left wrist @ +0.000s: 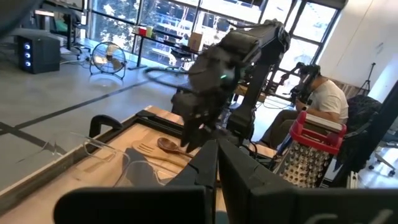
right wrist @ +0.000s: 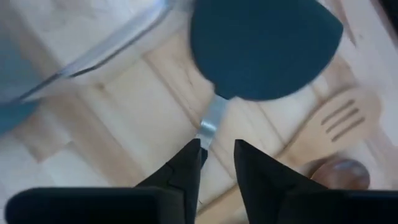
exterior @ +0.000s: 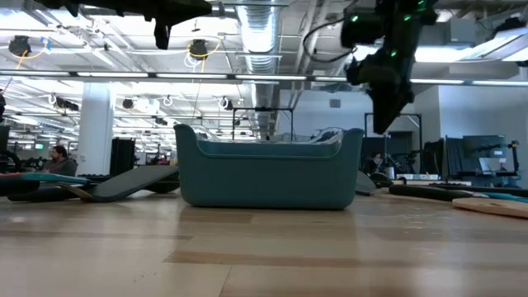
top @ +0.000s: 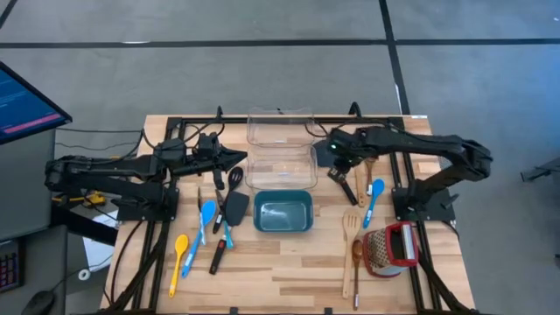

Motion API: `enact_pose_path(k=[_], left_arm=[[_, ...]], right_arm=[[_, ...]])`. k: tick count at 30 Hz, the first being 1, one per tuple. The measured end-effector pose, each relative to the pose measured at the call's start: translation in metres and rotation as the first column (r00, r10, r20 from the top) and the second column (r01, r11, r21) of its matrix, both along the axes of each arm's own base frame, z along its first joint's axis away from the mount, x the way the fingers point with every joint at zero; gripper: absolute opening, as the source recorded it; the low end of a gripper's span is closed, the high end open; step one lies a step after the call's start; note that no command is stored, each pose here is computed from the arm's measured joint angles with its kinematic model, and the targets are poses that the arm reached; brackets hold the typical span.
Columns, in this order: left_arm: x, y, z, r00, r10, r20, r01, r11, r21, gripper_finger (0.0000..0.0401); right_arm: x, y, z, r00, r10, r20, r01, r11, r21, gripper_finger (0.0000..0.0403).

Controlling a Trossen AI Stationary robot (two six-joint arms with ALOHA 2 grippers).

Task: Pick & Place Kitchen Items
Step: Put the black spatula into the top transparent bin

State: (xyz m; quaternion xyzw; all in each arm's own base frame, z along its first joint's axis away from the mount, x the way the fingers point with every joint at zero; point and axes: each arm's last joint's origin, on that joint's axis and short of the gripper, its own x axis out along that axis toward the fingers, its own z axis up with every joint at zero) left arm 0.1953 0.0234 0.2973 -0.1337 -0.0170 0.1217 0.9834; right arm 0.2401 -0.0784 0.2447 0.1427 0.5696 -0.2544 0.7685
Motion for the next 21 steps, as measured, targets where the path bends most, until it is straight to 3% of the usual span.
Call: enact_pose_path(k=[8,12,21], left_arm=[[0.000,0.000,0.000,1.000,0.000,0.001,0.000,1.000,0.000,0.0002],[0.000,0.000,0.000,1.000,0.011,0.001,-0.011,1.000,0.000,0.0002],[0.000,0.000,0.000,1.000,0.012,0.008,-0.012,1.000,-0.025,0.0002]], right_arm=[[-0.044,0.024,-0.009,0.984,-0.064,0.166,0.061,0.998,0.025,0.0066],[-0.060,0.029,-0.018,0.976,-0.123,0.178,0.115,0.992,0.052,0.0066],[-0.059,0.023,-0.032,0.942,-0.306,0.140,0.292,0.950,0.113,0.0069]])
